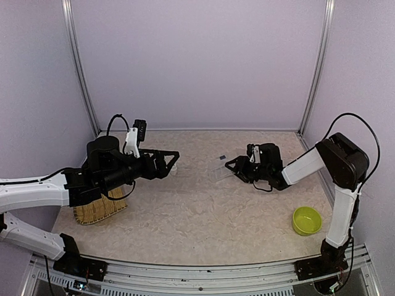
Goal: Sort the pills into containers
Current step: Place the pill container at the center of the board, then pick up the pill bottle from the center of the board.
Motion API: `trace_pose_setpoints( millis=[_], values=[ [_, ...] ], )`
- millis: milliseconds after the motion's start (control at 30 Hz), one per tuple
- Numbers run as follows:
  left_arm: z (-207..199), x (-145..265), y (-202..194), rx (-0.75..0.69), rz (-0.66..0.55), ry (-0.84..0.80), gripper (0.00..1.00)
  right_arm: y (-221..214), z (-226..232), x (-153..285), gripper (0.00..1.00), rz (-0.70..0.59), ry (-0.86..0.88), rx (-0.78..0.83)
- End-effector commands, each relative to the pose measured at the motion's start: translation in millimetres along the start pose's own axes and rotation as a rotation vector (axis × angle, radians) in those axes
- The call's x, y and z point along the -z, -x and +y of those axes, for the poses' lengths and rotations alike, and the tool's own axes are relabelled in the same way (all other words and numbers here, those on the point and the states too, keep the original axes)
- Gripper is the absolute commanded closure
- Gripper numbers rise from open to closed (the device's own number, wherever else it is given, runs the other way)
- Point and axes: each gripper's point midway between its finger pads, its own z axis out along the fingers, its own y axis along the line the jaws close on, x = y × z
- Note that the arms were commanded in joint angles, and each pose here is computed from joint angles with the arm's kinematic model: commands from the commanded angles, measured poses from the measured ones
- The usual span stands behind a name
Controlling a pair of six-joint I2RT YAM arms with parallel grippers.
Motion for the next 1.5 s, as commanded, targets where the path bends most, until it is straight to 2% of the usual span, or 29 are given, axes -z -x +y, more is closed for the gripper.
trace_pose_setpoints(
  millis=[0,167,333,633,900,1000,1300,1367,1467],
  values=[
    [-2.3,0.6,13.8,0.001,-0.046,-0.002,0.02,2.5,2.2,2.3,0.45,-0.006,0.000,0.020],
    [-1.0,0.1,13.2,0.000,-0.045,0.004,0.01,-2.9,-0.2,8.8,0.34,0.010,-0.022,0.031],
    [5.5,-1.6,12.6,-0.008,-0.040,0.043,0.01,-11.1,-3.4,19.7,0.17,0.028,-0.066,0.058],
    [34.8,-17.4,12.3,-0.030,-0.008,0.176,0.01,-10.4,-13.5,51.2,0.00,0.002,-0.195,0.134],
    [63.3,-43.7,6.8,-0.049,0.057,0.251,0.01,-0.9,-13.2,71.7,0.00,-0.037,-0.261,0.227],
    [80.6,-58.9,-1.2,-0.064,0.112,0.294,0.01,5.4,0.4,79.4,0.00,-0.057,-0.235,0.290],
    [118.4,-97.3,-43.9,-0.110,0.305,0.356,0.02,3.5,33.2,106.8,0.00,-0.008,-0.182,0.514],
    [120.1,-104.2,-54.3,-0.122,0.343,0.344,0.04,4.7,38.3,115.1,0.00,-0.012,-0.184,0.562],
    [130.2,-113.9,-73.1,-0.140,0.415,0.365,0.15,4.3,47.1,125.0,0.00,-0.011,-0.171,0.598]
  ],
)
